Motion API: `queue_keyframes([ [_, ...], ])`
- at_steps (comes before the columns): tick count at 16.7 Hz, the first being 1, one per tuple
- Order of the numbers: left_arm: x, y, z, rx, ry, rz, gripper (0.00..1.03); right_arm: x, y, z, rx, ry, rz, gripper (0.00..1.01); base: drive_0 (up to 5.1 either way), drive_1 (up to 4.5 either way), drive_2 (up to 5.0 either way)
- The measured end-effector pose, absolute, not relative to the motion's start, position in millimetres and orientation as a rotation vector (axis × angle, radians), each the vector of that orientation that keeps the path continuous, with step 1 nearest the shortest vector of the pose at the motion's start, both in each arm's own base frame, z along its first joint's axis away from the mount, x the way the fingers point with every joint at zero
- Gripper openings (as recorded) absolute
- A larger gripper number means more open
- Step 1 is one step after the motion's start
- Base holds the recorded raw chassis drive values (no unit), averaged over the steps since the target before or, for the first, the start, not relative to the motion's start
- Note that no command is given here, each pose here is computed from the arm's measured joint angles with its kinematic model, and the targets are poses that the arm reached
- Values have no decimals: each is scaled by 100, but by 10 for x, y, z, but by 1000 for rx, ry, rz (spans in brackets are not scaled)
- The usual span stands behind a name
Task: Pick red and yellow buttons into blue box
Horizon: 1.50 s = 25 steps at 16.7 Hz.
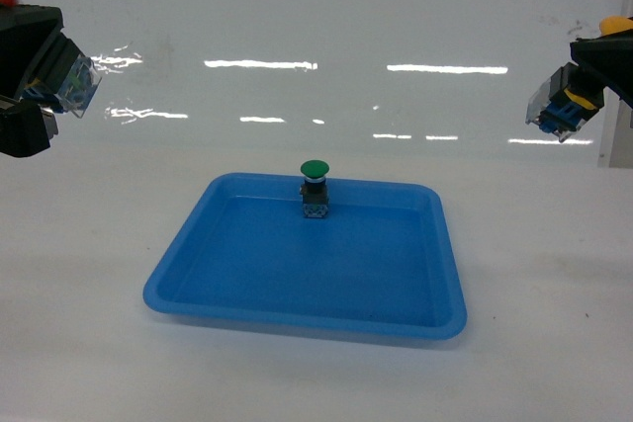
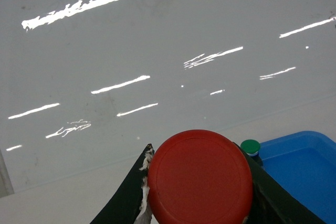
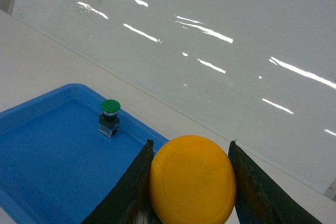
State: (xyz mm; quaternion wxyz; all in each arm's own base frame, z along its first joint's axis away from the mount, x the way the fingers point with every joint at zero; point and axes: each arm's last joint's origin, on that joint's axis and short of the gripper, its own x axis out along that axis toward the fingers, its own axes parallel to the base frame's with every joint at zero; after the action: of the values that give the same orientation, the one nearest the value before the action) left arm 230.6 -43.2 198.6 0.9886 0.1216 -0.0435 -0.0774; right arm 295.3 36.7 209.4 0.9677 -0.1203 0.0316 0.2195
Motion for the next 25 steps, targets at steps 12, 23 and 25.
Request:
queue_keyframes([
  [12,2307,-432,1980,245,-83,-153,32,2954,367,2088,-243,66,443,35,3,-277,283],
  [23,2299,-439,1997,244,-92,-156,32,2942,366,2095,-243,62,443,35,48,-264,243],
  [25,2305,-426,1987,245,-85,-147,32,2947,373,2079,-242,70,448,35,458,-405,8],
])
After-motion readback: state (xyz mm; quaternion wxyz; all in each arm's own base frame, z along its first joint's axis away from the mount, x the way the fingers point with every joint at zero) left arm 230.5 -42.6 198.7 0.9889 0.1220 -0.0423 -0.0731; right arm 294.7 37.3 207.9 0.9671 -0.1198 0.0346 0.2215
